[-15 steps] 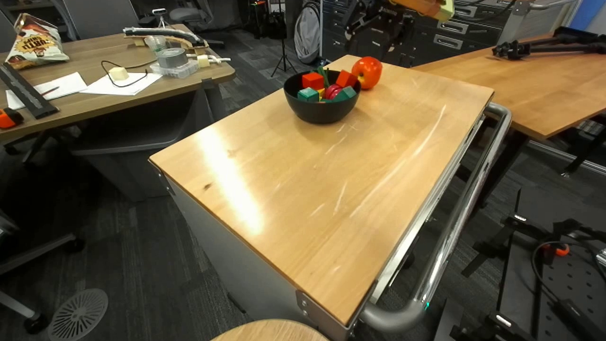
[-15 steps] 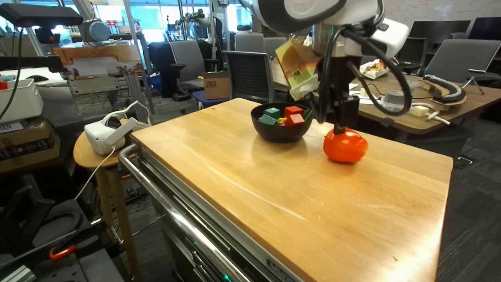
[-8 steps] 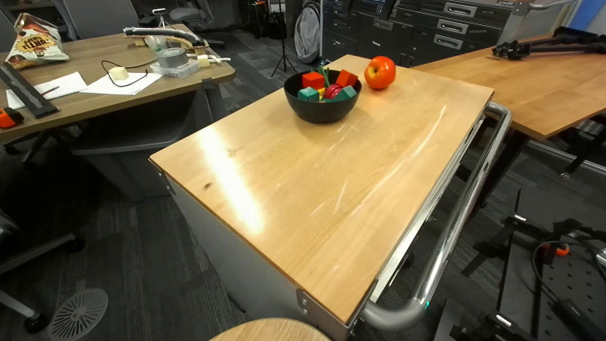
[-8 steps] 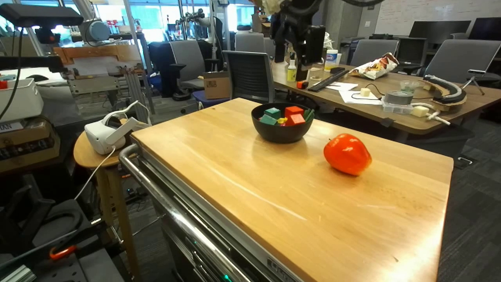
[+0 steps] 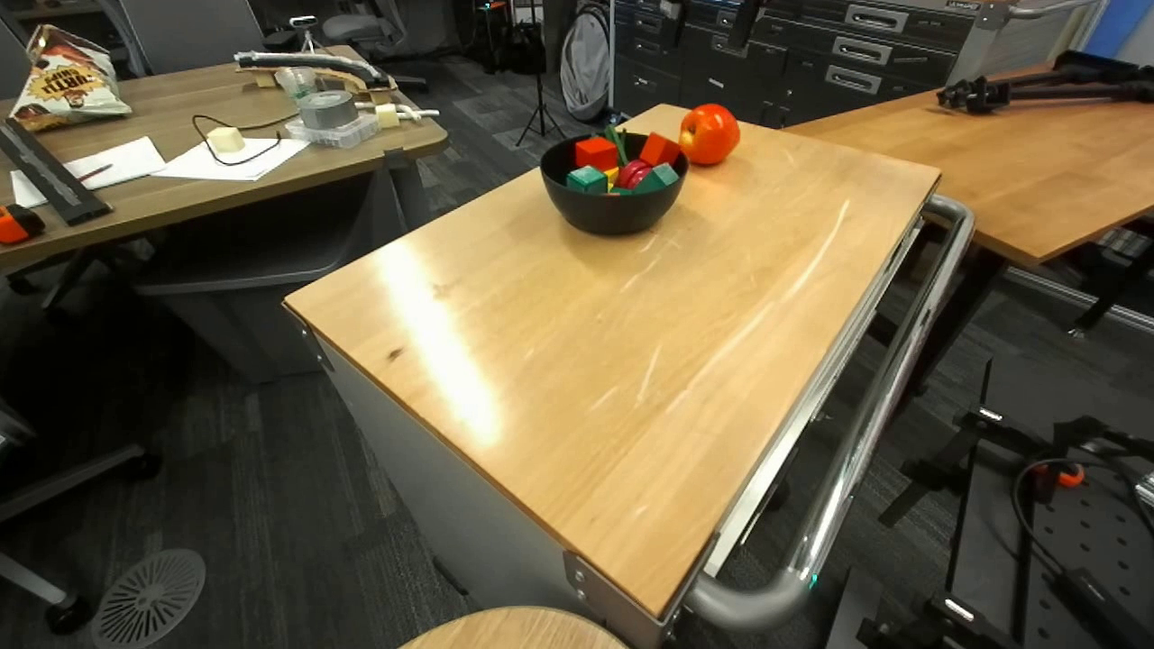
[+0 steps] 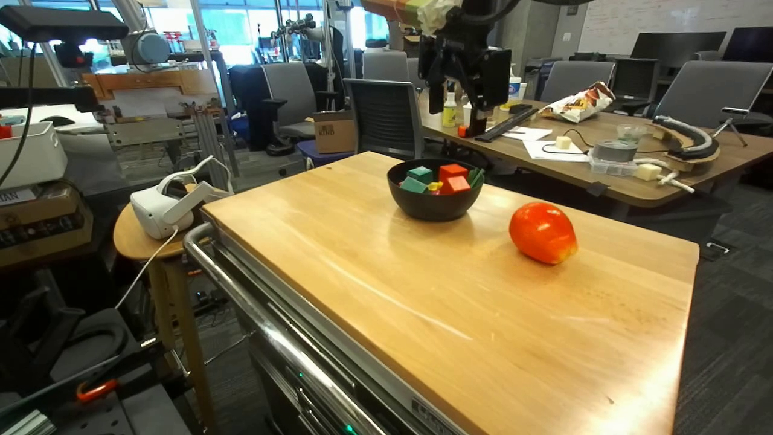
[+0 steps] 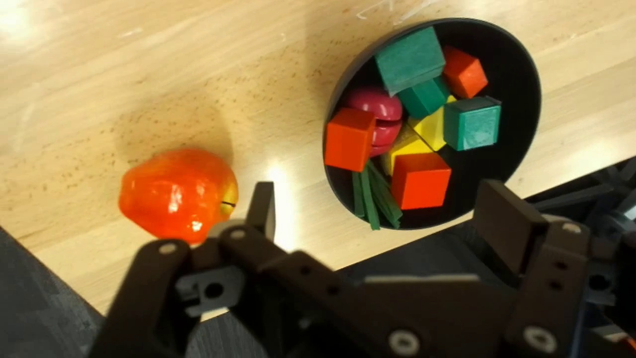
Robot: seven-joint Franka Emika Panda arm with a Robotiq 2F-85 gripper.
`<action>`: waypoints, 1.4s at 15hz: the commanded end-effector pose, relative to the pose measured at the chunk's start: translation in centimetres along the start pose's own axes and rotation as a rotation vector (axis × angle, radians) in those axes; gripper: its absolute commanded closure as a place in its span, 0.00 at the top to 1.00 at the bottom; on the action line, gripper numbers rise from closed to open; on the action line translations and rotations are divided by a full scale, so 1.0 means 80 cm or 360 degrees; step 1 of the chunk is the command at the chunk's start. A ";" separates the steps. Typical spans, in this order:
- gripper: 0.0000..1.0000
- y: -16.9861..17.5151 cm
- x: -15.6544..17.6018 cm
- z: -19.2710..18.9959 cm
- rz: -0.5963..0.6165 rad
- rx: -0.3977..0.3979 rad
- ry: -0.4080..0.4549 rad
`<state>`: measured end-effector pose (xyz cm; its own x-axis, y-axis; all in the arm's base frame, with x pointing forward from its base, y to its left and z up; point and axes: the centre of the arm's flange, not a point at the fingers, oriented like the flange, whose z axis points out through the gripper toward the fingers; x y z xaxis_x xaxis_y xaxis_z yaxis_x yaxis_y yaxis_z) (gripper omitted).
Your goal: Move the apple to the other side of the bowl and take all the items out of the bowl
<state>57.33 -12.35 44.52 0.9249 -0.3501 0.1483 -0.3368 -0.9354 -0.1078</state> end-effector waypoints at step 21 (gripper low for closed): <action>0.58 -0.044 0.037 0.133 -0.0359 -0.0292 -0.0297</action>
<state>62.35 -9.79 34.50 0.9876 -0.1532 -0.0345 -0.1509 -0.9866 0.0618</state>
